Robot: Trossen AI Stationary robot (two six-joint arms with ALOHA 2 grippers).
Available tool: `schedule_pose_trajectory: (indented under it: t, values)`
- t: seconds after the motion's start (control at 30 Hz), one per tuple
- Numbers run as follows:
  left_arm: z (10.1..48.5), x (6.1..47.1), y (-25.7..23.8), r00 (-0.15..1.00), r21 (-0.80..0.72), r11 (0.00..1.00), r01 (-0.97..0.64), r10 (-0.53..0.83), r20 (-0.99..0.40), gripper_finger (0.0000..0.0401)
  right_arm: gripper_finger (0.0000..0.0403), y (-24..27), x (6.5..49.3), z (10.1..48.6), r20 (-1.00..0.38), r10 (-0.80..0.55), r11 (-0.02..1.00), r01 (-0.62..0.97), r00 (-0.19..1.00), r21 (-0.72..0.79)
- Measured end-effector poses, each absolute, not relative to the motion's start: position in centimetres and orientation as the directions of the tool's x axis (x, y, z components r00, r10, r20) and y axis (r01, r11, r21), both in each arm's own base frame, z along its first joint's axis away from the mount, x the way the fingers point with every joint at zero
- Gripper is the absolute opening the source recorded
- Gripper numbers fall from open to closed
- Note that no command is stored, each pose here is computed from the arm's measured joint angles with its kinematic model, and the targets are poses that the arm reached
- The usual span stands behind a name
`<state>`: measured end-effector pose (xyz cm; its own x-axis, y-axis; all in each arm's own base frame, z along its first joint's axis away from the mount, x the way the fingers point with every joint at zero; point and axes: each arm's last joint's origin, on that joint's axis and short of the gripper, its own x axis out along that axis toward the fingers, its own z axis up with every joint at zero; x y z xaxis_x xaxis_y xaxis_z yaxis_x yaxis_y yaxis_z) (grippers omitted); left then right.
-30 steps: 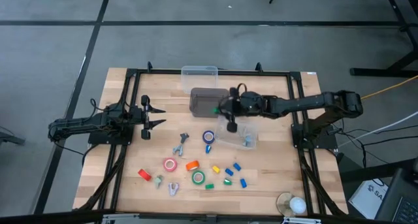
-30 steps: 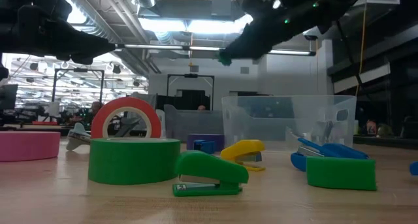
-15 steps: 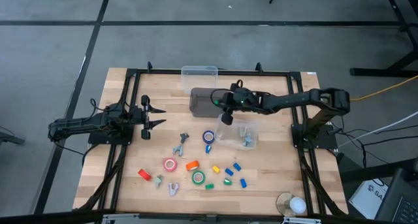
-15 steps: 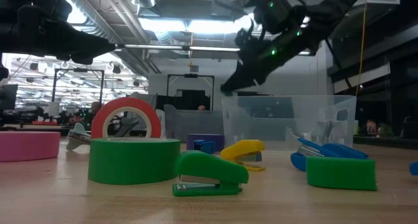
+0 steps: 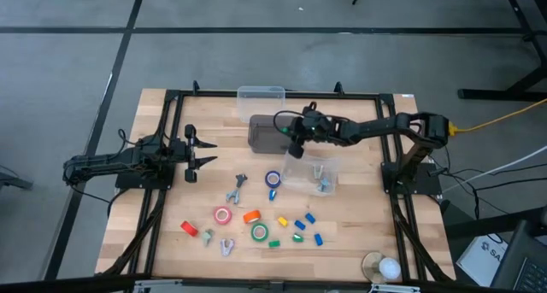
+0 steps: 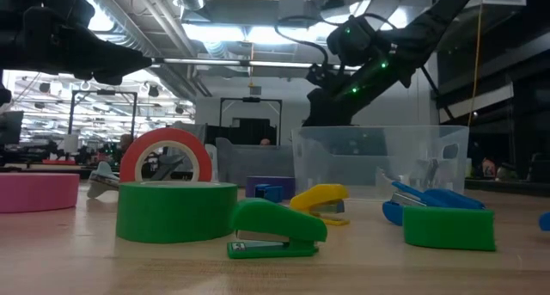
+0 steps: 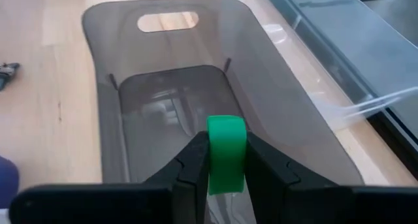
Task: Pick and place Stapler, Stapler remover, tape
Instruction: Put the green stapler into the black bin
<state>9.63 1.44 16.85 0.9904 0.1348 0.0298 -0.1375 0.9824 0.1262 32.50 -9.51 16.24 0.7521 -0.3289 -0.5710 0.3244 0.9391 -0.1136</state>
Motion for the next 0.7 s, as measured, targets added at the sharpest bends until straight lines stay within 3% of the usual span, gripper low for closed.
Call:
schedule_pose_trajectory:
  t: [0.27, 0.7]
  values:
    - [16.85, 9.63, 1.44, 0.99, 0.126, 0.982, -0.138, 0.135, 0.03, 0.0169, 0.0082, -9.85, 32.36, 16.17, -0.577, -0.336, 0.924, 0.378, 0.744, -0.05]
    - [16.85, 9.63, 1.44, 0.99, 0.126, 0.982, -0.137, 0.135, 0.03, 0.0169, 0.0082, -10.18, 32.13, 16.02, -0.593, -0.341, 0.925, 0.374, 0.729, -0.073]
